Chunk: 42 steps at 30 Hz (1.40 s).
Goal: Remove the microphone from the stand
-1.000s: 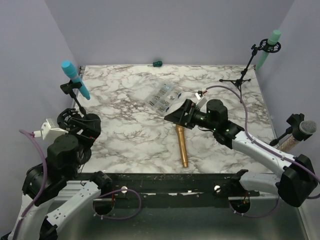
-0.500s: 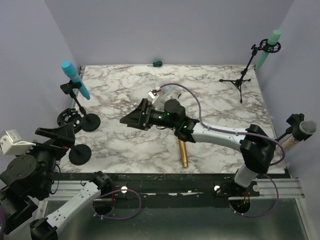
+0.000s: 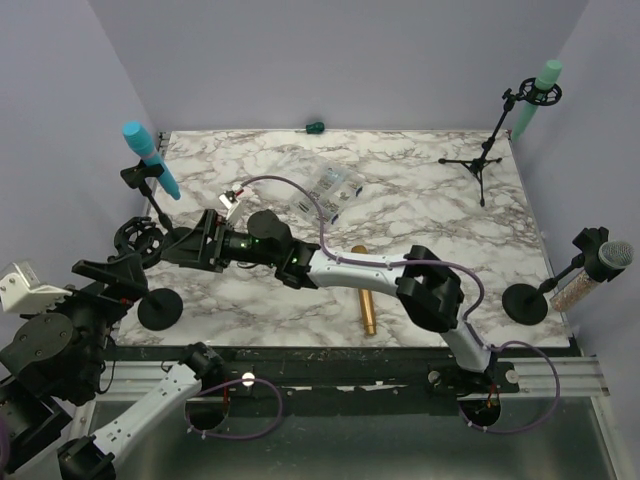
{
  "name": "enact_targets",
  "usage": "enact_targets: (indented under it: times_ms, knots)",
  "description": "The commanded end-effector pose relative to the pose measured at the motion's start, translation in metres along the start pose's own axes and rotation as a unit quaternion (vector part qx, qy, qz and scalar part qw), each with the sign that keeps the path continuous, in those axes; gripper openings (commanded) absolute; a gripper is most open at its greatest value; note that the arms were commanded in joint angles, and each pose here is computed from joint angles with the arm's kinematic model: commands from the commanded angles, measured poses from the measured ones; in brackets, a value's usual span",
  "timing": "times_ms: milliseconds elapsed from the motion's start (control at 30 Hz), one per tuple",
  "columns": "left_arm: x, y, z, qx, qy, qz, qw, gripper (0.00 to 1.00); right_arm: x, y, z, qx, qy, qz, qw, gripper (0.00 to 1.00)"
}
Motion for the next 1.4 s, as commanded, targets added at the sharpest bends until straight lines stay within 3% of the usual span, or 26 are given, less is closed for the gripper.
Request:
enact_targets:
  times_ms: [0,633,733,867,1367]
  knots:
    - [0.003,0.014,-0.006,-0.009,-0.003,0.021,1.0,0.99,-0.005,0.0,0.026,-0.006,-0.022,0.001,1.0,1.0]
    - [0.006,0.033,-0.016,-0.011,-0.013,0.027,0.999,0.98,-0.004,-0.016,0.072,0.028,-0.044,-0.009,0.999,1.0]
    - [0.01,0.034,-0.015,-0.012,-0.01,0.029,0.999,0.99,-0.005,-0.015,0.07,0.035,-0.051,-0.017,0.998,0.94]
    - [0.012,0.034,-0.015,-0.012,-0.009,0.03,0.999,0.99,-0.007,-0.015,0.067,0.039,-0.061,-0.02,0.997,0.79]
    - [0.019,0.028,-0.01,-0.008,0.006,0.032,0.999,0.99,-0.014,0.018,0.049,0.034,-0.077,-0.062,0.995,0.64]
Point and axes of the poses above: each gripper's point midway between its finger pads, its own z axis out along the fingers, its own y axis along the line the jaws close on, x = y × z, the point moved 5 cm from there along -z, back along the fingers, and after that the axes turned 10 degrees about z, right-handed, at the moved point
